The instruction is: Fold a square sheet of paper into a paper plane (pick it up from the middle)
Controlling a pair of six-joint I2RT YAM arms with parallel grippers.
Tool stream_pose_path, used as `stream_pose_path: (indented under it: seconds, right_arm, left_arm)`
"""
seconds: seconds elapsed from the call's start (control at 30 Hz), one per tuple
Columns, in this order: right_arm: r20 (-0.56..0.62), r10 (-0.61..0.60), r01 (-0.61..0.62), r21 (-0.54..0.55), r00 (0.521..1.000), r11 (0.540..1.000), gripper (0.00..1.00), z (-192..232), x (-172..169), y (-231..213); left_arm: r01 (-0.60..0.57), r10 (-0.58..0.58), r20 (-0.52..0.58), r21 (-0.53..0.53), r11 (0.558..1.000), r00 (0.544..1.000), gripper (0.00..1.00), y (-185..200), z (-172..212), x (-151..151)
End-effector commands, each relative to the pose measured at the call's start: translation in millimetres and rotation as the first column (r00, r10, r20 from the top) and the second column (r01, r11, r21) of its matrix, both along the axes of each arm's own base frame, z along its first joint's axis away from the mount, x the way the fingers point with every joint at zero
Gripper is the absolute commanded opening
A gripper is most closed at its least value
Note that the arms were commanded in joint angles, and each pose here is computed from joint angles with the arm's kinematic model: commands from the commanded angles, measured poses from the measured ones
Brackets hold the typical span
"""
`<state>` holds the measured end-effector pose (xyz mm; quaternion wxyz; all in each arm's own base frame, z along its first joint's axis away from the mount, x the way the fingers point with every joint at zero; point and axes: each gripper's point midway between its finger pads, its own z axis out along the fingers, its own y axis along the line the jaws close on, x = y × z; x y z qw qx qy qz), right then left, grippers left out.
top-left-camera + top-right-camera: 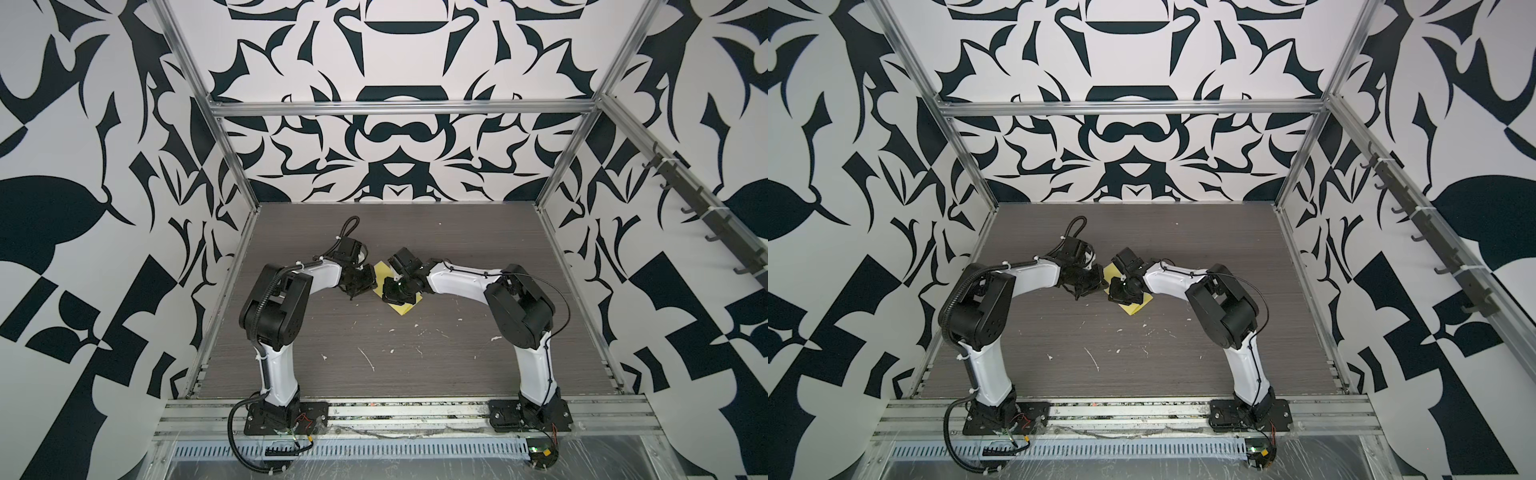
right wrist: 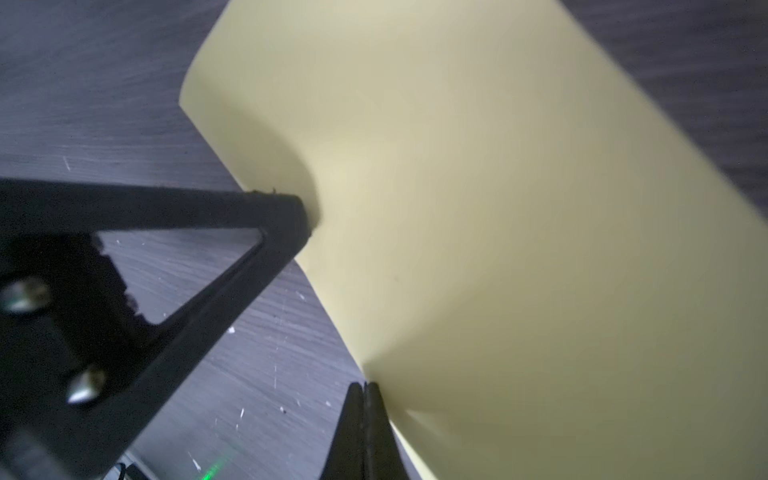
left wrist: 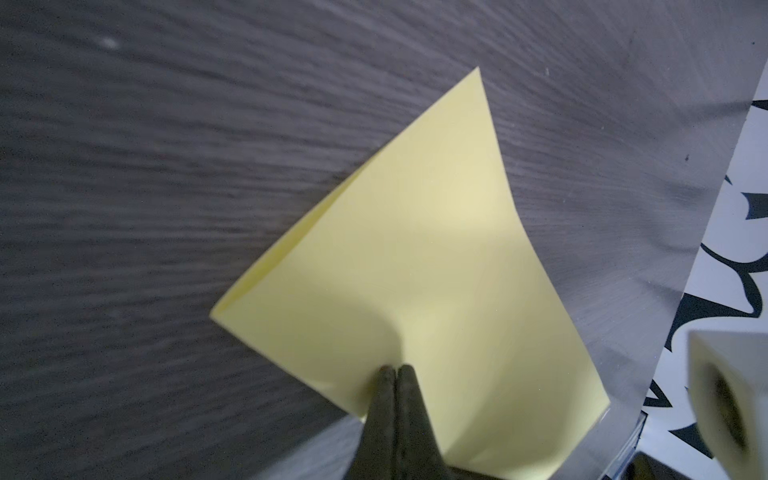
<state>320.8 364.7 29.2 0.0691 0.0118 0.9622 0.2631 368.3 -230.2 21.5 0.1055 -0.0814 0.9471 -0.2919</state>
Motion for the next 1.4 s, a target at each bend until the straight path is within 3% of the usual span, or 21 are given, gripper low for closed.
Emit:
stream_pose_path:
  seconds: [0.0,0.33,1.2,1.37]
  right_arm:
    - [0.043,-0.005,0.002,0.066,0.999,0.998,0.00,24.2,12.7,16.4]
    - [0.045,-0.036,0.035,0.023,0.998,0.999,0.00,15.1,17.0,7.6]
    - [-0.082,-0.015,0.006,-0.108,0.997,0.994,0.00,-12.1,-49.2,-53.4]
    - [-0.039,0.000,-0.003,-0.093,0.999,0.996,0.00,5.3,-44.2,-52.3]
  left_arm:
    - [-0.025,0.033,-0.088,0.094,0.995,0.996,0.00,19.6,-29.4,-19.5]
    - [-0.022,0.030,-0.090,0.097,0.995,0.996,0.00,20.1,-30.3,-21.2]
    - [-0.023,0.032,-0.082,0.115,0.993,0.996,0.00,23.7,-29.3,-21.3]
    - [-0.015,0.021,-0.063,0.092,0.996,0.998,0.00,19.7,-18.7,-17.9]
